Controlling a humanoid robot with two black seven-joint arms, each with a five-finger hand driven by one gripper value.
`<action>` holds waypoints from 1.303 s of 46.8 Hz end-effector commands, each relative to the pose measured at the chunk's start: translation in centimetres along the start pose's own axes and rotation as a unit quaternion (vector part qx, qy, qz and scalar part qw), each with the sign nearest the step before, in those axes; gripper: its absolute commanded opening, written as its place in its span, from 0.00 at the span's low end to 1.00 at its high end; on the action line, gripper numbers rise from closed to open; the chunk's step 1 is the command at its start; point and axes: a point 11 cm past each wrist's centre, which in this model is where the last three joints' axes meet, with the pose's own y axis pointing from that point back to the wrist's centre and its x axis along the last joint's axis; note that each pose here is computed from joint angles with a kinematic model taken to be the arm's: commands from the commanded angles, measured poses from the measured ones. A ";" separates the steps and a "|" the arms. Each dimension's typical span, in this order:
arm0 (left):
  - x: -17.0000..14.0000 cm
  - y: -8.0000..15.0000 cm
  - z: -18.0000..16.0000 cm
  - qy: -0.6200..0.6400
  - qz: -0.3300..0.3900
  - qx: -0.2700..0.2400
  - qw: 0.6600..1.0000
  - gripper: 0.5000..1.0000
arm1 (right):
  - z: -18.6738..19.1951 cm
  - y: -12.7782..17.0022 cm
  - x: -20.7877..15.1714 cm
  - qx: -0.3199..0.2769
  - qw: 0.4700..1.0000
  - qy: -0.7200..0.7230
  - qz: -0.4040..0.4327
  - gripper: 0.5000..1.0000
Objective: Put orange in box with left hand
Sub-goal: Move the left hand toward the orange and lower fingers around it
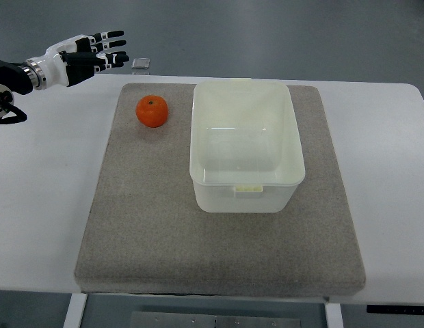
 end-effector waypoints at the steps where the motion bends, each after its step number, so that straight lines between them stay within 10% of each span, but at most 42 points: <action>1: -0.8 -0.2 0.4 -0.050 -0.017 -0.005 0.999 0.99 | 0.0 0.0 0.0 0.000 1.000 0.001 0.000 0.85; 28: -2.9 -1.7 1.0 -0.332 -0.048 0.075 0.939 0.99 | 0.0 0.0 0.0 0.000 1.000 0.000 0.000 0.85; 61: -4.2 -2.9 0.2 -0.616 -0.045 0.084 0.782 0.98 | 0.0 0.0 0.0 0.000 1.000 0.000 0.000 0.85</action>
